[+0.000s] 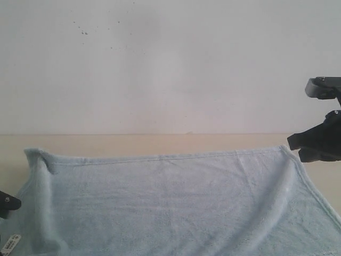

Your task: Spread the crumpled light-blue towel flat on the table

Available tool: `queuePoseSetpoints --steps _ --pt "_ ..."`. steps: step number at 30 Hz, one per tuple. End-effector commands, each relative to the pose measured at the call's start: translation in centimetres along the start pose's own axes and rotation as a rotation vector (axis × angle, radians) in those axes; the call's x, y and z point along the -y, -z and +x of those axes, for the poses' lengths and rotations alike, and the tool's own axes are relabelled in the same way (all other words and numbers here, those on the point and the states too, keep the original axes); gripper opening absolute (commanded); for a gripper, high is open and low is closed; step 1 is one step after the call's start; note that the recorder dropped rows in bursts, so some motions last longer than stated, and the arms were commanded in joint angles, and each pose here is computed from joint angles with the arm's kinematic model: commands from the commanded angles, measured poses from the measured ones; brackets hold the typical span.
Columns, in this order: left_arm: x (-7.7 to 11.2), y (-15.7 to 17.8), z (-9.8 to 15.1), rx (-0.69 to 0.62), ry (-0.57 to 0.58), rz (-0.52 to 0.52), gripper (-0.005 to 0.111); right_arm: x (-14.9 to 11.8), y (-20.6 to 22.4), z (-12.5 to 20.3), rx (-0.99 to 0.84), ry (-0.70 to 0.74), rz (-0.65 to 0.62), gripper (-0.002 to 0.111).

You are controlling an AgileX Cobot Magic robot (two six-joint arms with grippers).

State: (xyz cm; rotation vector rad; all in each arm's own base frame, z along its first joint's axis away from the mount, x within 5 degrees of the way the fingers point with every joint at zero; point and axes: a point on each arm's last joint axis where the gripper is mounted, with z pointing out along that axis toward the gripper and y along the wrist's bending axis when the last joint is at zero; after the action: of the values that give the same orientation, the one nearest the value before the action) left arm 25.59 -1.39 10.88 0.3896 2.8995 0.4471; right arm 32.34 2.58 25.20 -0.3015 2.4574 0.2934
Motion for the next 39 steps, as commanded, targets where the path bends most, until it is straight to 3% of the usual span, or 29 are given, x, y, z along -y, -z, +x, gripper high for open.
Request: queuePoseSetpoints --steps 1,5,8,16,20,26,33,39 --pt "-0.1 -0.4 2.0 -0.201 0.026 -0.029 0.004 0.0 0.2 -0.1 0.019 0.001 0.009 0.001" --pt "0.0 -0.1 2.9 -0.307 0.011 -0.023 0.004 0.0 0.2 -0.1 0.022 -0.008 0.004 0.001" --pt "-0.6 0.5 2.8 -0.285 0.035 -0.066 0.004 -0.2 0.2 0.1 0.003 -0.010 -0.014 0.001" --pt "-3.1 4.3 1.9 -0.065 0.112 -0.218 0.004 -0.4 0.2 0.8 -0.078 0.025 -0.038 0.001" --pt "-4.0 6.2 1.6 0.065 0.165 -0.262 0.004 0.3 -0.4 2.9 -0.180 0.043 0.036 0.001" --pt "-4.0 7.5 1.1 0.183 0.194 -0.213 0.004 1.0 -1.9 7.0 -0.246 0.050 0.117 0.001" --pt "-3.5 7.5 0.7 0.221 0.224 -0.148 0.004 1.7 -2.6 7.9 -0.224 0.063 0.177 0.001" --pt "-3.3 7.5 0.4 0.259 0.223 -0.117 0.004 2.7 -5.9 9.4 -0.293 0.036 0.183 0.001"
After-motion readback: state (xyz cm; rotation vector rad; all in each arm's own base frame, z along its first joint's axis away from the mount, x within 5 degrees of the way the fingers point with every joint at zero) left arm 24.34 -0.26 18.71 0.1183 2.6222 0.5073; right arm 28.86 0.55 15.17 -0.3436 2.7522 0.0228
